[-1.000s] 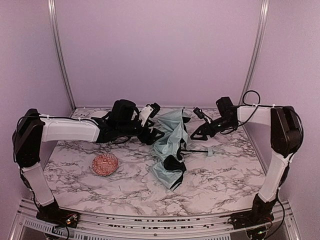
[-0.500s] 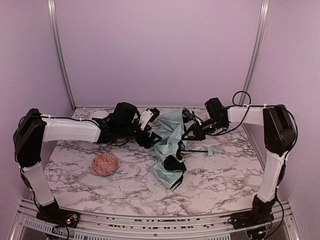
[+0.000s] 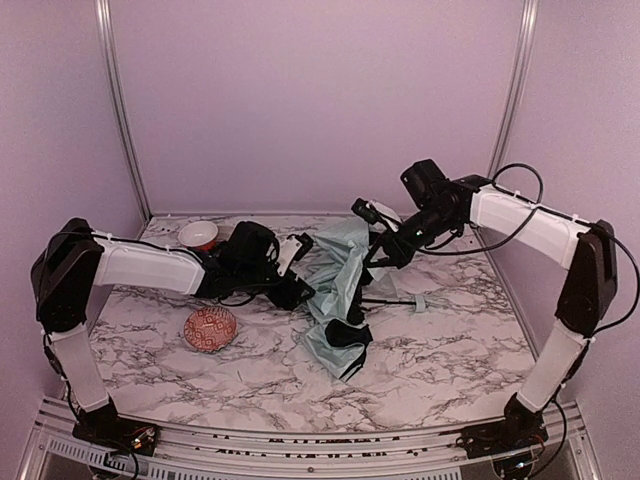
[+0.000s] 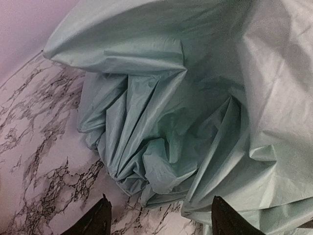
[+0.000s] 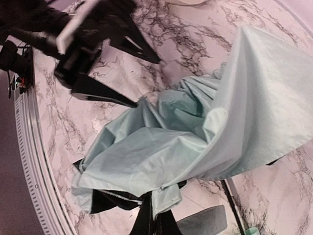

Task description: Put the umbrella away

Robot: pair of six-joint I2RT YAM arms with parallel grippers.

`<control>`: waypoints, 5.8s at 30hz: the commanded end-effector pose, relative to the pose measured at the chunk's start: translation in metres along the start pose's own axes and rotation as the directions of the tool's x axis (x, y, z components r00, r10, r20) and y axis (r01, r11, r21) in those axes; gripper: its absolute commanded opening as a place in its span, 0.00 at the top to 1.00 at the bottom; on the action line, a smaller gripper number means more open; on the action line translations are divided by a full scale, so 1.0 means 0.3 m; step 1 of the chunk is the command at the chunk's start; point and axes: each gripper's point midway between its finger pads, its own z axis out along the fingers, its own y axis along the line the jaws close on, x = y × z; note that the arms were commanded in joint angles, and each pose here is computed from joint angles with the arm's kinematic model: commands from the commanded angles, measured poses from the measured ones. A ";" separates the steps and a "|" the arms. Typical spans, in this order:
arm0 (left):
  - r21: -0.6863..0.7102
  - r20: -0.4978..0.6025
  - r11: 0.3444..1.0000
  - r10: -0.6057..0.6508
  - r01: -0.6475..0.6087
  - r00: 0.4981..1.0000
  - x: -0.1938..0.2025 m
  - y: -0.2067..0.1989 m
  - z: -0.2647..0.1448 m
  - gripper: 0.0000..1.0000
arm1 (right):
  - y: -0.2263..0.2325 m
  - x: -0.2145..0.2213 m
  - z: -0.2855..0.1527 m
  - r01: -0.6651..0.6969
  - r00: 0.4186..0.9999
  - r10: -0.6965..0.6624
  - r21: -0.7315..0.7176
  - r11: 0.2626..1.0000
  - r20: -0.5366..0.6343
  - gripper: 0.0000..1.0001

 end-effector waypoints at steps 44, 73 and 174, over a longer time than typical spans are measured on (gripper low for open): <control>-0.152 0.123 0.983 -0.085 0.104 0.989 0.017 0.149 -0.070 0.12 | 0.000 -0.349 -0.249 -0.209 0.956 0.154 0.213 0.954 0.249 0.24; 0.239 0.053 0.968 0.061 -0.072 0.997 0.160 -0.267 -0.184 0.36 | -0.223 -0.268 -0.048 -0.012 0.979 0.023 -0.059 0.998 0.201 0.99; 0.125 0.264 0.945 0.262 -0.302 0.928 -0.208 -0.245 -0.220 0.56 | 0.177 -0.070 0.001 -0.111 0.961 0.151 -0.180 0.977 0.230 0.18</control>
